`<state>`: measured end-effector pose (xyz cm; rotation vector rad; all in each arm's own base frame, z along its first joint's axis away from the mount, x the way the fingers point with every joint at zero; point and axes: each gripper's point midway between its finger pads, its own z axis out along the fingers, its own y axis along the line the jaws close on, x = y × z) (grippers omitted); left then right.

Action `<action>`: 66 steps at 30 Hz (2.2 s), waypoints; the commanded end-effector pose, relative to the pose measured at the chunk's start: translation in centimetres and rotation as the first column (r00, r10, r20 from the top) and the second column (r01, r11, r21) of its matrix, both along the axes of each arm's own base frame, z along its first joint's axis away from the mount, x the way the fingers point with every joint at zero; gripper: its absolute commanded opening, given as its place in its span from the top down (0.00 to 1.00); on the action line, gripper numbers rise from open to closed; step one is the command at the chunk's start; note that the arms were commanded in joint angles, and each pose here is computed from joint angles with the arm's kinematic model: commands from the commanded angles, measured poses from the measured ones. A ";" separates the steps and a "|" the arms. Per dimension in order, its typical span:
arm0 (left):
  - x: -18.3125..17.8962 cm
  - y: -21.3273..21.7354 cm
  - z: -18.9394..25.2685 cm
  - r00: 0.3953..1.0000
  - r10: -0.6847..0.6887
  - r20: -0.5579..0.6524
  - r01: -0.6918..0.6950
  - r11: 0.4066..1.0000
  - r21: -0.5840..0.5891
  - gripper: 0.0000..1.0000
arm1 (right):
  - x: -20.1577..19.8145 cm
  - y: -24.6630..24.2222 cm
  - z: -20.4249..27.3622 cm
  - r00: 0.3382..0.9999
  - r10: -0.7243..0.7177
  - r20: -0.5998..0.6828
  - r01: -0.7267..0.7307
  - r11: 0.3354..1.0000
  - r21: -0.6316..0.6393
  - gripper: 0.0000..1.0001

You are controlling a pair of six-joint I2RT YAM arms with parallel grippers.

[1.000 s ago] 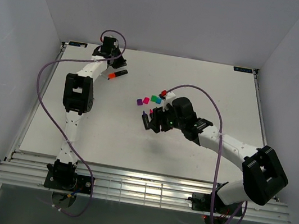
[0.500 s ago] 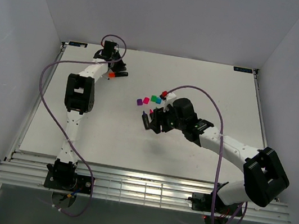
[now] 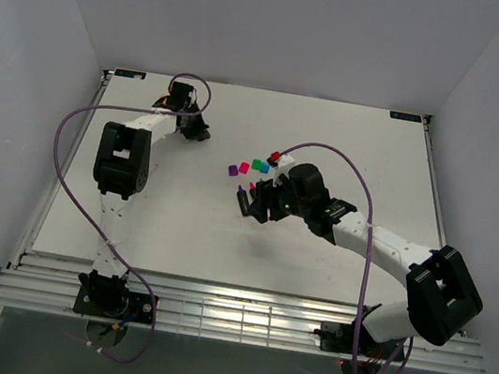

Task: Open the pen caps

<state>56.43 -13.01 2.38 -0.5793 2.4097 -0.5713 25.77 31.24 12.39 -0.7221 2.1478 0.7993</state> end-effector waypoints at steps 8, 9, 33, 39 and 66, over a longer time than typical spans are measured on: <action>-4.2 -1.6 2.8 0.995 -0.104 0.001 0.104 0.994 0.040 0.93 | 0.3 0.5 2.2 0.999 0.002 0.046 -0.005 0.998 0.063 0.37; -4.4 -1.9 3.7 0.993 -0.115 0.015 0.114 0.993 0.036 0.91 | 0.3 0.4 2.2 0.999 -0.001 0.049 -0.002 0.998 0.063 0.37; -4.4 1.4 1.9 0.983 0.107 -0.148 -0.069 0.969 0.237 0.46 | 0.7 -0.1 2.2 0.997 -0.018 0.077 0.014 0.999 0.047 0.37; -2.6 1.4 1.8 0.982 0.116 -0.146 -0.077 0.965 0.249 0.44 | 0.7 -0.2 2.3 0.997 -0.017 0.077 0.013 0.999 0.049 0.37; -1.0 4.4 -0.8 0.971 0.120 -0.207 -0.013 0.891 0.454 0.43 | 0.9 -0.5 2.3 0.997 -0.027 0.077 0.023 0.998 0.060 0.37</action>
